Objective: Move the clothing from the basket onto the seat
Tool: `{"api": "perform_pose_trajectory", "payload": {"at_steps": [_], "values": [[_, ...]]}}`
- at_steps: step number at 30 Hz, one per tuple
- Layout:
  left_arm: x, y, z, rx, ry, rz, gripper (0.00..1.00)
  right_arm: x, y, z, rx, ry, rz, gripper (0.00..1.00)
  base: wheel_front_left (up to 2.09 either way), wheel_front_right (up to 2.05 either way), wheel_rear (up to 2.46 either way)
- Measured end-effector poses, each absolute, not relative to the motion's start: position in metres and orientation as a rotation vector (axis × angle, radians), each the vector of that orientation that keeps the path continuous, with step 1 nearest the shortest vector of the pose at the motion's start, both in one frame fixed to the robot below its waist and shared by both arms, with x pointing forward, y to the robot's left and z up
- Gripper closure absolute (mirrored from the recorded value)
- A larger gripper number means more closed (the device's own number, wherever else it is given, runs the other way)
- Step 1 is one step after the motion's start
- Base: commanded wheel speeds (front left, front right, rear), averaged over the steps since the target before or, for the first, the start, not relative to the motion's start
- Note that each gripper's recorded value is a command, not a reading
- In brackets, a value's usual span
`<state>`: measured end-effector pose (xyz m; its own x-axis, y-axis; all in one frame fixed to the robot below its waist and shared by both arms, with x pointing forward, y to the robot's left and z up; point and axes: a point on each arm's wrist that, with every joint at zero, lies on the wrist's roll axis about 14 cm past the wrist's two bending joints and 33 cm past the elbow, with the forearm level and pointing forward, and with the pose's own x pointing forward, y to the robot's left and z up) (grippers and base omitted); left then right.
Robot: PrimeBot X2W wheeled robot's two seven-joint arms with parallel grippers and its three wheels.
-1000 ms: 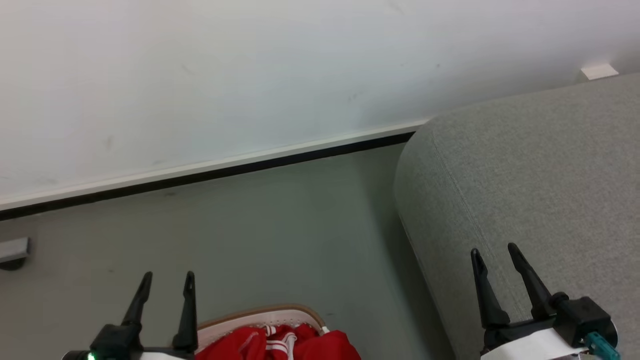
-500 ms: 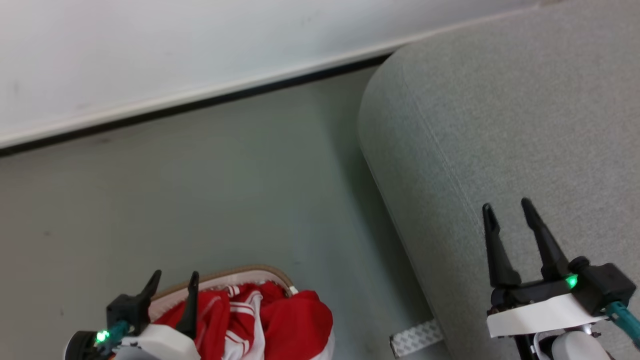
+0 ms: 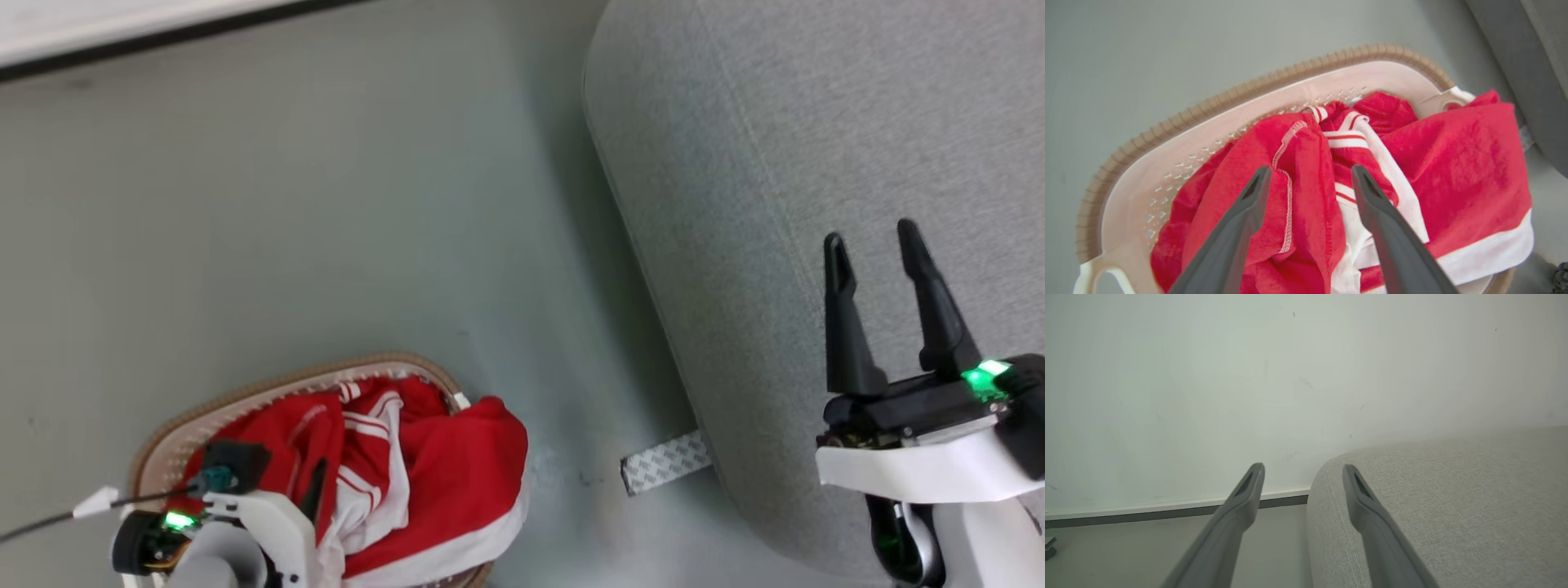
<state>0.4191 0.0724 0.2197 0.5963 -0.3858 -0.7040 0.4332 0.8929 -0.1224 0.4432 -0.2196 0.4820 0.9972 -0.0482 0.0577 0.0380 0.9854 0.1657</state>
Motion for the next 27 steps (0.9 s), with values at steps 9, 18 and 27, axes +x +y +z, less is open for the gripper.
{"api": "perform_pose_trajectory", "payload": {"at_steps": [9, 18, 27], "values": [[0.407, 0.082, 0.155, 0.136, 1.016, -0.53, 0.0, 0.468, -0.224, 0.472, 0.207, -0.083, -0.051, 0.0, 0.0, 0.0, 0.0], [0.406, 0.078, 0.108, 0.151, 1.156, -0.561, 0.0, 0.474, -0.235, 0.443, 0.221, -0.028, -0.087, 0.0, 0.0, 0.0, 0.0], [0.395, 0.061, 0.099, 0.142, 1.196, -0.611, 1.0, 0.477, -0.238, 0.438, 0.241, -0.021, -0.098, 0.0, 0.0, 0.0, 0.0]]}}
